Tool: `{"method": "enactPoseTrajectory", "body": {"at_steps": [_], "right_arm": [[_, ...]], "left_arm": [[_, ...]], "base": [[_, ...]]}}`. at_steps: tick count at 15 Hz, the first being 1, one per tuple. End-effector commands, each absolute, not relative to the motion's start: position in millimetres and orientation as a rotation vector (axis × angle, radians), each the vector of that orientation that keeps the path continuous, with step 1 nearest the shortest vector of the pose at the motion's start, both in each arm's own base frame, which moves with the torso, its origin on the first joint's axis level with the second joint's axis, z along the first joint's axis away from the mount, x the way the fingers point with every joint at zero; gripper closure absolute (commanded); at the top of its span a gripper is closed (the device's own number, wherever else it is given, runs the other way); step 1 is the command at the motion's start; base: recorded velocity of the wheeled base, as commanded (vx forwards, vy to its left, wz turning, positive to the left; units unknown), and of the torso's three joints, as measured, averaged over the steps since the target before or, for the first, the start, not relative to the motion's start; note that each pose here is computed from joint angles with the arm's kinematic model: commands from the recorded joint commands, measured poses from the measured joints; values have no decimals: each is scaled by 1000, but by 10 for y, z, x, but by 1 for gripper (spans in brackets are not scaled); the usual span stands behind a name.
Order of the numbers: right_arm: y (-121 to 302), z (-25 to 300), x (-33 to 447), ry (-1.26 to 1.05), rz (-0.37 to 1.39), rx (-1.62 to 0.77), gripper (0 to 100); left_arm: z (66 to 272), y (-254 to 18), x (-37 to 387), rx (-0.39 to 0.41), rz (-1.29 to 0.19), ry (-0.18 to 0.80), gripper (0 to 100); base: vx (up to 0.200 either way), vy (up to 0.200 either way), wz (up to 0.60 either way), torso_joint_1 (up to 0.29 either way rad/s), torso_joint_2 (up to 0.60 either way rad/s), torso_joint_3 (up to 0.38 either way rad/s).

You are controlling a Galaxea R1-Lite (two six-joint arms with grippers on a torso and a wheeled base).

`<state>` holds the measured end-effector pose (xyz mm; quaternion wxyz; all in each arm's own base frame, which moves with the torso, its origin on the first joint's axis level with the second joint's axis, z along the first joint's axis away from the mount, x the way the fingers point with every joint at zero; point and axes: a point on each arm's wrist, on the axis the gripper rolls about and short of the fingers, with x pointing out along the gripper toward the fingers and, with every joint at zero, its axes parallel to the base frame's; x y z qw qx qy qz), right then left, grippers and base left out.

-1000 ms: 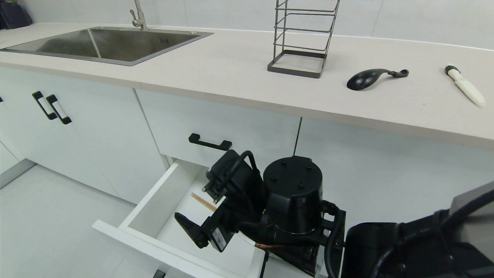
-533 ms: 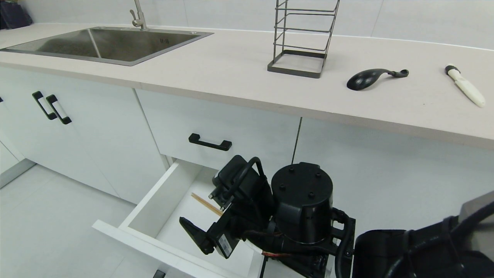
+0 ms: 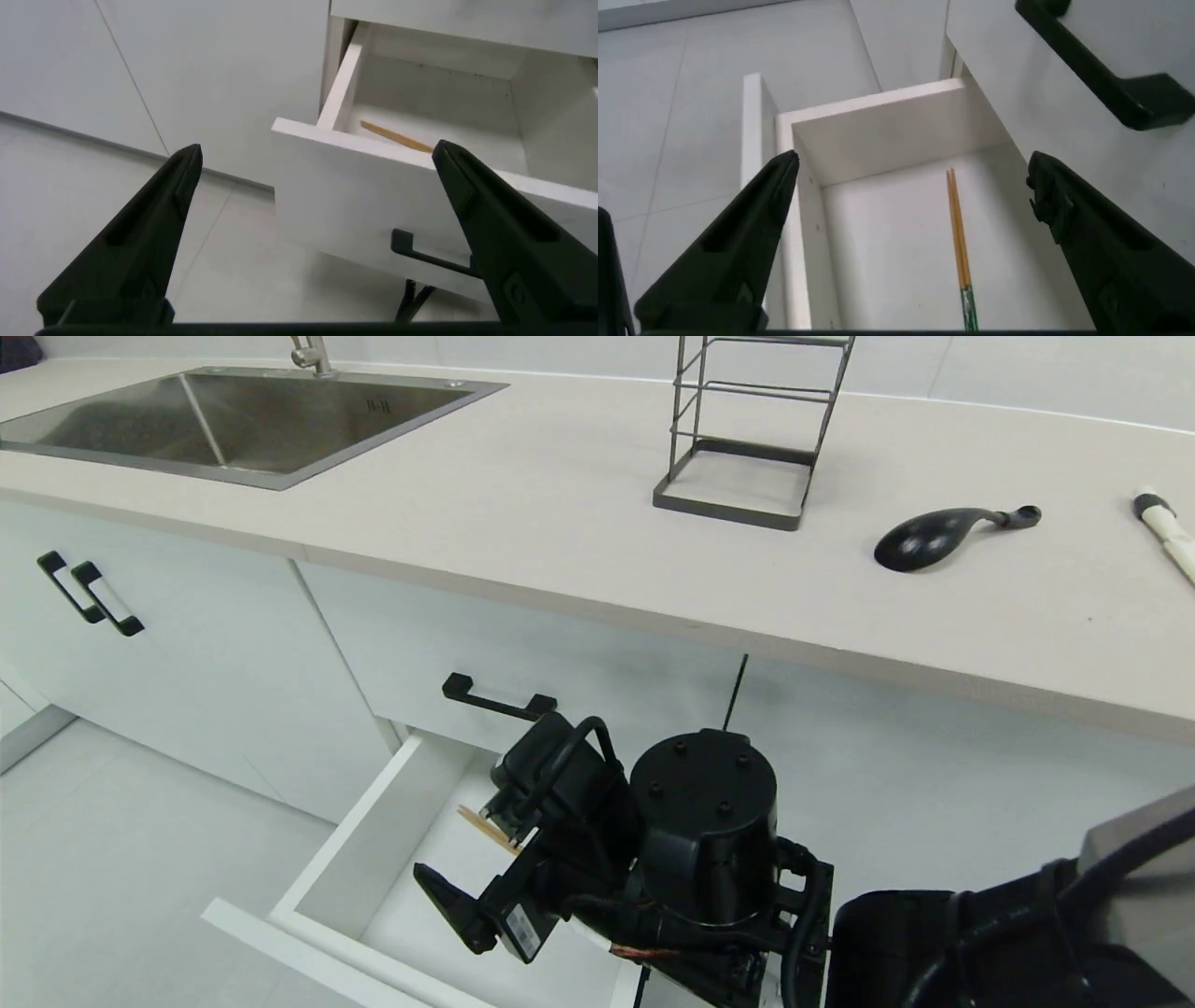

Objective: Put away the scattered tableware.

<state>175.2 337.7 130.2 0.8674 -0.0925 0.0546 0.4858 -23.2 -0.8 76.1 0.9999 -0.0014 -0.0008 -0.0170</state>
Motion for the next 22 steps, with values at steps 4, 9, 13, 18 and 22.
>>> {"method": "enactPoseTrajectory", "body": {"at_steps": [4,9,13,18,22], "right_arm": [[3418,1298,1696,114,1035,-192,0],[3444,1316,1729,110,1030,-183,0],[3520,1368,1766,108,1030,-182,0],[3462,1296,1825,165,1009,-219,0],[3128,1452,1909,305,957,-332,0]], "left_arm": [[762,-8,-230,-3,-34,-1,0],[762,-8,-230,-3,-34,-1,0],[762,-8,-230,-3,-34,-1,0],[762,-8,-230,-3,-34,-1,0],[762,-8,-230,-3,-34,-1,0]], "base": [[0,0,0,193,-627,-182],[0,0,0,188,-487,-212],[0,0,0,294,-497,-225],[0,0,0,301,-501,-238],[0,0,0,289,-538,-255]]}}
